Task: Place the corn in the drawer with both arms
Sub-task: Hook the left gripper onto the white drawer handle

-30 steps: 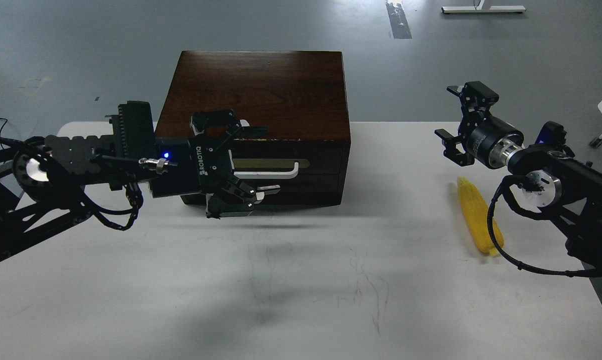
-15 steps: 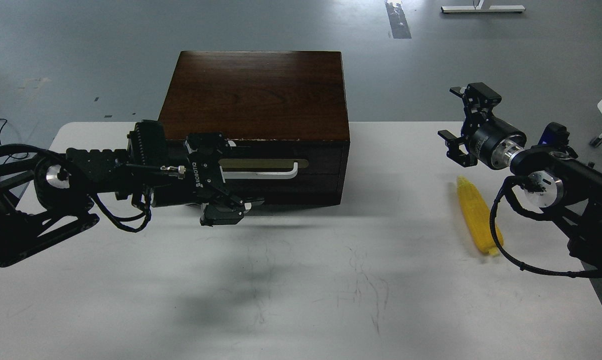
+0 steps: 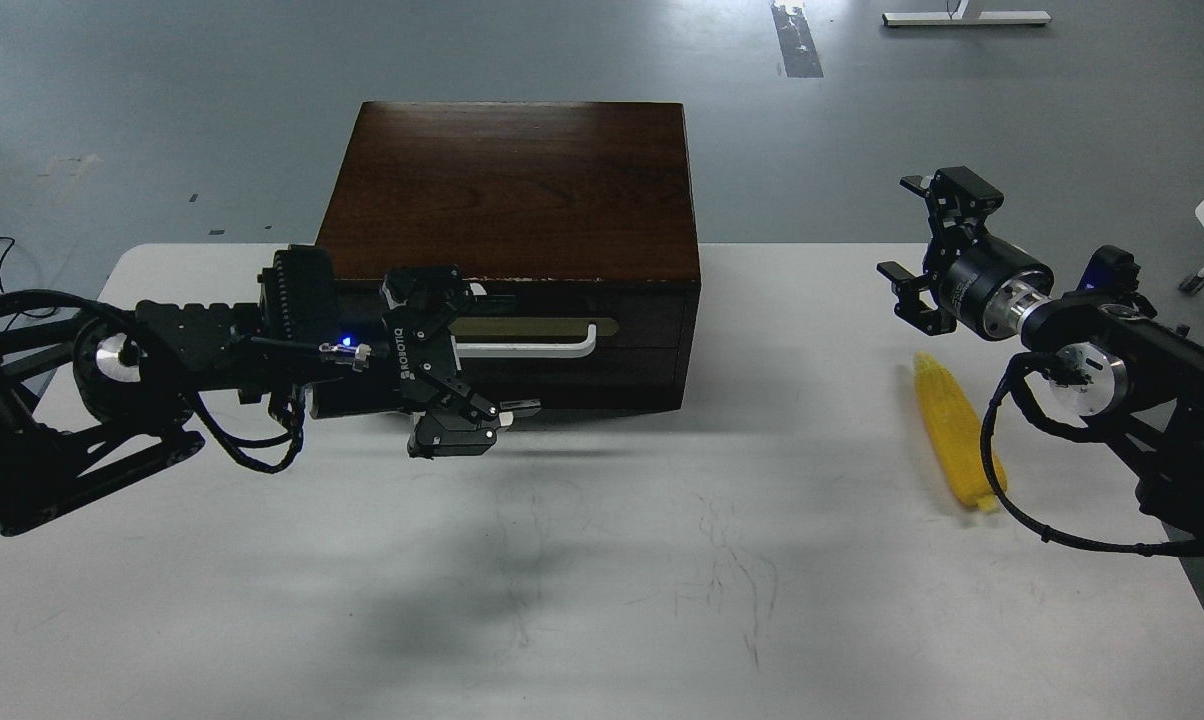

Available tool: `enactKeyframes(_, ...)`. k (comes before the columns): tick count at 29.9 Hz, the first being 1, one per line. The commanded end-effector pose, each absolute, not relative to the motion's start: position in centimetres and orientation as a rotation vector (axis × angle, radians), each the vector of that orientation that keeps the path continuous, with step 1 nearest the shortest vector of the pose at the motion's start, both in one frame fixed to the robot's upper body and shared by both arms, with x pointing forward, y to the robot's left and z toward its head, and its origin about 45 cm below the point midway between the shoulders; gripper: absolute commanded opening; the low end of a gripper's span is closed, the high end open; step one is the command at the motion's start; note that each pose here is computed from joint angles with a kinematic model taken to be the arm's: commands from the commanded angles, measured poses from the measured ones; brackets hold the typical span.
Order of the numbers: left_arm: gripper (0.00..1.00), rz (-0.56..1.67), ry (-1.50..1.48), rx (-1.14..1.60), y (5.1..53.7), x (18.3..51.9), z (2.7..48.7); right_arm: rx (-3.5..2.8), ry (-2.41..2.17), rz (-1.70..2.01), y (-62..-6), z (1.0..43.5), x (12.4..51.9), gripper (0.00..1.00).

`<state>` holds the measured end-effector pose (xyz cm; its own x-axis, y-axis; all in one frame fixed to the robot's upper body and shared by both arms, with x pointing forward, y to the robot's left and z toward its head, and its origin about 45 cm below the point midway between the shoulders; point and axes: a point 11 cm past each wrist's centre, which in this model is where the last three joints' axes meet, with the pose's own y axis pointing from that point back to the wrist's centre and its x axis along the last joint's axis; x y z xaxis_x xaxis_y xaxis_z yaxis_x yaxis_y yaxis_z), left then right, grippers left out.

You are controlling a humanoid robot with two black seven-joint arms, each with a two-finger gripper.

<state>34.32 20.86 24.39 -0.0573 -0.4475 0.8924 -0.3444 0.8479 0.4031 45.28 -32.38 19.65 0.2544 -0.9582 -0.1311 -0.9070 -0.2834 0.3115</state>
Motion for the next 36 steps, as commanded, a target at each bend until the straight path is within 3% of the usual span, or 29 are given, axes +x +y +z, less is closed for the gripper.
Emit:
enactKeyframes(1,0.98,-0.100,-1.640,0.620,20.6,34.0,23.6,2.344,-1.766,-0.442,-32.4,19.6,45.3,1.00)
enactKeyframes(36,0.99,-0.103,-1.544,0.770,21.4,34.5,22.1,2.318,-1.777,-0.452,-32.8,18.9,45.0,1.00)
